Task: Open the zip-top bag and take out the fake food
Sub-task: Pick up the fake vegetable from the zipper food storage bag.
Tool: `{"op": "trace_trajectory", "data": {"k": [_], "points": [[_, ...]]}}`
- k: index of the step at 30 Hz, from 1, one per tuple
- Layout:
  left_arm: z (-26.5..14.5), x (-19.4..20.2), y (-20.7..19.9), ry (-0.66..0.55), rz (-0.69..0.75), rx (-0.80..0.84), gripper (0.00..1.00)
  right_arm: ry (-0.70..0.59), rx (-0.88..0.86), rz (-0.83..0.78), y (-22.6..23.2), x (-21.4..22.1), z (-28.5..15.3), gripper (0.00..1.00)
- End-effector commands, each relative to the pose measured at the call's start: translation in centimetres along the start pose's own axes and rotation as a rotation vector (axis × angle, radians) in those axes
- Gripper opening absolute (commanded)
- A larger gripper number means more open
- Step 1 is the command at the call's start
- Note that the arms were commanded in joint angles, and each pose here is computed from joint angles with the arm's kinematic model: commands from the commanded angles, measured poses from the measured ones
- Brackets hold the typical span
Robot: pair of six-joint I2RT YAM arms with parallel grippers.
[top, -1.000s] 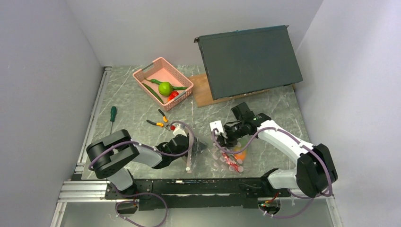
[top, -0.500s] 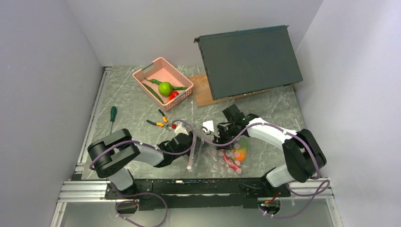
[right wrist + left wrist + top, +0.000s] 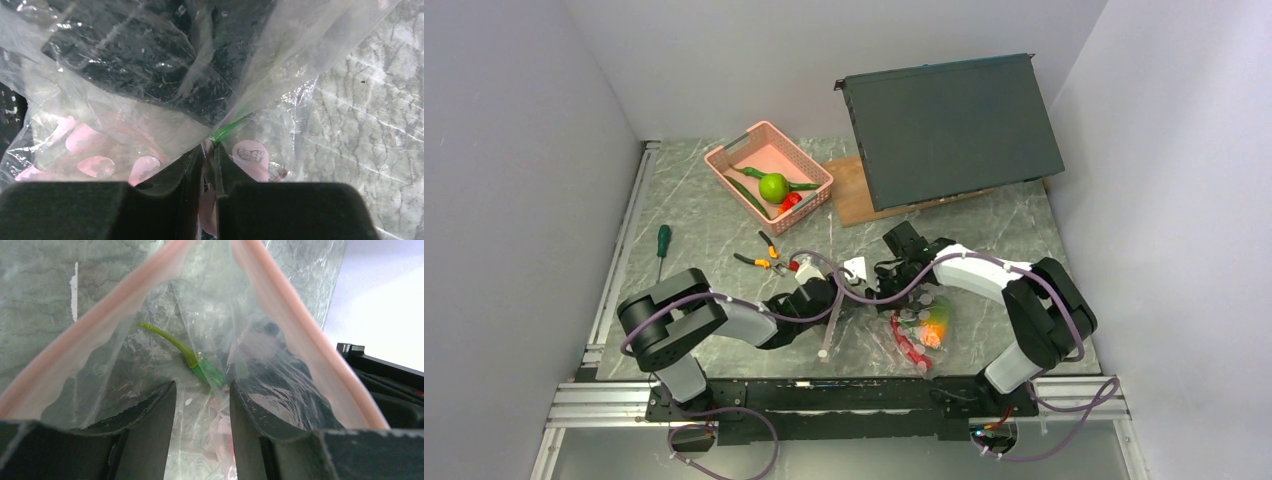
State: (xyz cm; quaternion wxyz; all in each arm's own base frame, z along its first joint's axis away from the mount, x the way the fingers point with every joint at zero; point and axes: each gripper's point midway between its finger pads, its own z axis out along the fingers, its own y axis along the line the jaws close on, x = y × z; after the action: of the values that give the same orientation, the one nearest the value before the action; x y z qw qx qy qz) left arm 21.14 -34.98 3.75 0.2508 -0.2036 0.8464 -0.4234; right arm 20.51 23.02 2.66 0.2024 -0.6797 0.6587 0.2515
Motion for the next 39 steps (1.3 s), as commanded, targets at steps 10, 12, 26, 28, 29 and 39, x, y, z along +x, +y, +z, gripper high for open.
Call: {"op": "trace_trajectory", "data": {"k": [10,12,26,28,29,39], "points": [[-0.4,-0.9,2.1,-0.061,-0.105,-0.044,0.45,-0.108,-0.039,-0.009,0.5,-2.8,-1.6,0.0],[-0.9,-1.3,2.2,-0.083,-0.094,-0.028,0.45,-0.135,-0.028,-0.001,0.3,-3.0,-2.1,0.0],[-0.9,-1.5,1.2,-0.077,-0.052,0.017,0.4,-0.201,-0.029,-0.03,0.8,-4.1,-3.3,0.0],[-0.6,-1.3,0.6,-0.066,-0.047,0.029,0.4,-0.203,-0.025,-0.031,0.8,-4.1,-3.3,0.0],[-0.5,-1.3,0.4,-0.063,-0.045,0.035,0.4,-0.202,-0.028,-0.032,0.9,-4.1,-3.3,0.0],[0.0,-1.5,-1.8,-0.067,-0.011,0.075,0.37,-0.194,-0.037,-0.043,1.1,-3.8,-3.1,0.0]]}}
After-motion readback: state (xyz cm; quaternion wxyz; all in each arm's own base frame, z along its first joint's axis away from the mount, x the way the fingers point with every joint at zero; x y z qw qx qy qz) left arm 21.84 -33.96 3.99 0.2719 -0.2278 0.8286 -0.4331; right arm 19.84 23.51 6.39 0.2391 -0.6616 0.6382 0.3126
